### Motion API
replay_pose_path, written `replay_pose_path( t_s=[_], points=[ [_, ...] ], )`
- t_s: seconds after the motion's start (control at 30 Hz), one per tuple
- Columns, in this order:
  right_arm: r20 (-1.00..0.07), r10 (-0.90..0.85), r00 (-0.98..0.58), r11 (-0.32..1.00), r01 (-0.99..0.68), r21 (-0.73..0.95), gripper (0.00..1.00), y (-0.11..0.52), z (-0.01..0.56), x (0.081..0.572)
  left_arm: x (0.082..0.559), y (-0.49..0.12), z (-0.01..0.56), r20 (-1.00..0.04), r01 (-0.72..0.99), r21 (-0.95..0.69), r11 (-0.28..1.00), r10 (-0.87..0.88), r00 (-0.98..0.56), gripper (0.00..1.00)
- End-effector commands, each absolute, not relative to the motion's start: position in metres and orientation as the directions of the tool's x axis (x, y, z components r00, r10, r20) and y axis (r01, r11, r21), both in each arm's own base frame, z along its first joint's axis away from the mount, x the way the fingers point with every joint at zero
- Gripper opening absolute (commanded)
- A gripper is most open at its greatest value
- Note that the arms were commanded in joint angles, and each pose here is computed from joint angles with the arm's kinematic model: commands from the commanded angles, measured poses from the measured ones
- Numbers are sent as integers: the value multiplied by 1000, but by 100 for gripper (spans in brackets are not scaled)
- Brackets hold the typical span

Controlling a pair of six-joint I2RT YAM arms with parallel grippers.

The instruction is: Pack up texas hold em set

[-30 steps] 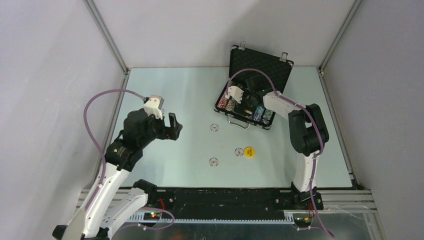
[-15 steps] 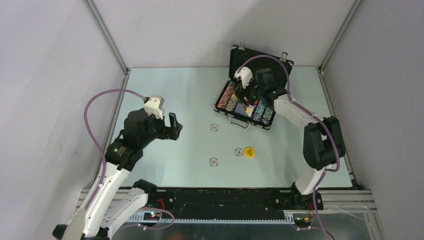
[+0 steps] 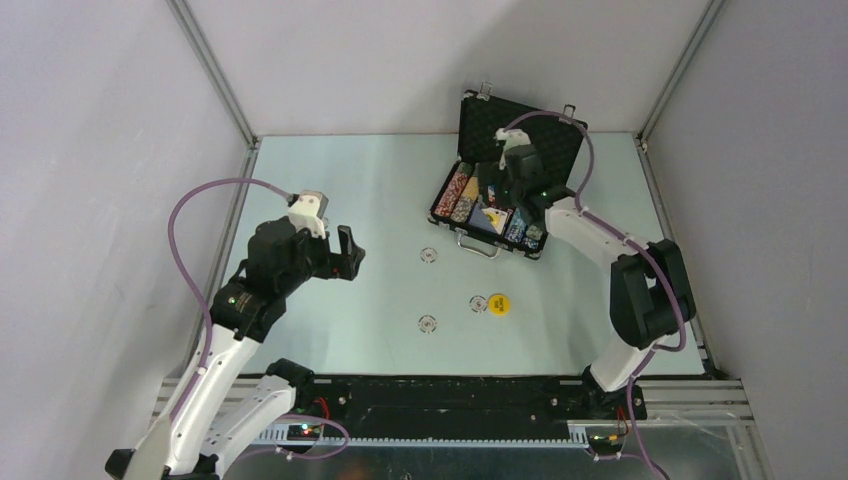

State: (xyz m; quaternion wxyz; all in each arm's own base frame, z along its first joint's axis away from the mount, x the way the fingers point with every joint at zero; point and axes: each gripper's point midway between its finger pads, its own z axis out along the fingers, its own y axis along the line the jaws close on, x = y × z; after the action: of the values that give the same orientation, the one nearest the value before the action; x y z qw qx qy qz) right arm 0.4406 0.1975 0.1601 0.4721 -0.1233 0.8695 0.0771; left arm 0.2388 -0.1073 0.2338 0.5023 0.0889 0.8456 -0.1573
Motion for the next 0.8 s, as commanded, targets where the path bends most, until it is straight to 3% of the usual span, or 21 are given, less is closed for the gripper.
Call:
replay_pose_path(
  t_s=[0.0,0.17,0.5,0.77],
  points=[
    [-787,172,-593,966,-56,254,84,183,139,459,242,-108,240,-894,326,-172,930,-8,-448,96],
    [-775,270,-571,955,57,291,75,183,125,469,241,-111,240,-893,338,-179,924,-8,-451,97],
    [-783,378,-494,925,175,336,46,198,102,491,240,-111,240,-893,339,-180,923,-8,-451,96],
    [-796,370,-479,926,258,275,44,195,81,488,240,-114,237,-885,350,-189,917,-5,-465,96]
  ],
)
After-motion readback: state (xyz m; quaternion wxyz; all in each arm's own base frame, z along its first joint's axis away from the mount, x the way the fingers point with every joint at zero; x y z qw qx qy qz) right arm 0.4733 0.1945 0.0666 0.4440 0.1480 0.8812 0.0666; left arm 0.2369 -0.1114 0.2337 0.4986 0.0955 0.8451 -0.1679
